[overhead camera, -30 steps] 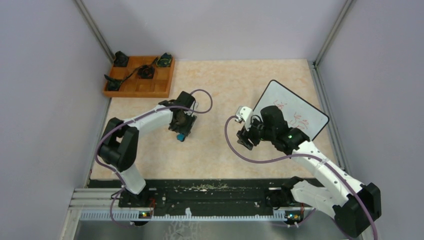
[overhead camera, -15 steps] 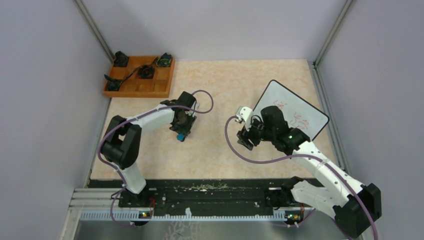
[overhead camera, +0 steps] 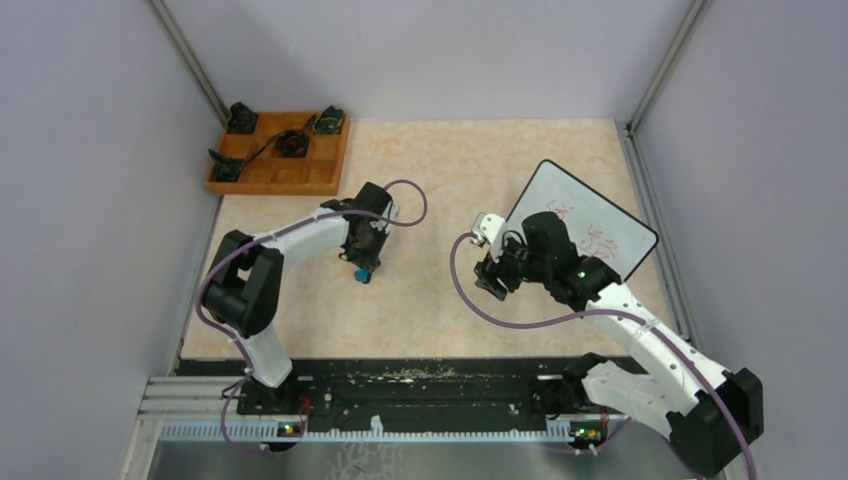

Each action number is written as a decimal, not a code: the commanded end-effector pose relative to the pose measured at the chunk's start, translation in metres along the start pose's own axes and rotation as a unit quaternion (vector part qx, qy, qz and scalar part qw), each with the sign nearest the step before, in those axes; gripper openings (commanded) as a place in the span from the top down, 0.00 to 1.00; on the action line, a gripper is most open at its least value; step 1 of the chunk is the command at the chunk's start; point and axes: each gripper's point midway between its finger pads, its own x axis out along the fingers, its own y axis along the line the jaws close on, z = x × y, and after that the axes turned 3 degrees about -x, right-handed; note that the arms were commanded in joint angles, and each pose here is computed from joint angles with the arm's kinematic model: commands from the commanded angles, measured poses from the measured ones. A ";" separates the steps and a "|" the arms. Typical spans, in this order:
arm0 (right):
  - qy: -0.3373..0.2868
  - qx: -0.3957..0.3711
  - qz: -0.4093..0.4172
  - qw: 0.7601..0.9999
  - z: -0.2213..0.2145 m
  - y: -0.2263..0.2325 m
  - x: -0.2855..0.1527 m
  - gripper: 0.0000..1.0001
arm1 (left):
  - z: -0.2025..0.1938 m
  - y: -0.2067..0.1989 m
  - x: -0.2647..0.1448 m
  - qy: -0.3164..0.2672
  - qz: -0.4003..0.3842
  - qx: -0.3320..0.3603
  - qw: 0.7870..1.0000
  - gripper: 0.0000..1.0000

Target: Erase the whiteboard

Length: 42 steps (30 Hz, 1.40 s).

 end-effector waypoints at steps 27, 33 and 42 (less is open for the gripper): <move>-0.021 0.005 -0.050 0.999 0.022 -0.019 -0.012 0.41 | 0.087 -0.034 -0.091 -0.194 -0.117 -0.034 0.974 1.00; -0.023 0.011 -0.065 0.998 0.026 -0.026 -0.010 0.41 | 0.091 -0.046 -0.094 -0.204 -0.136 -0.031 0.969 1.00; -0.015 0.028 -0.134 0.990 0.030 -0.052 -0.017 0.41 | 0.102 -0.083 -0.077 -0.214 -0.122 0.006 0.969 1.00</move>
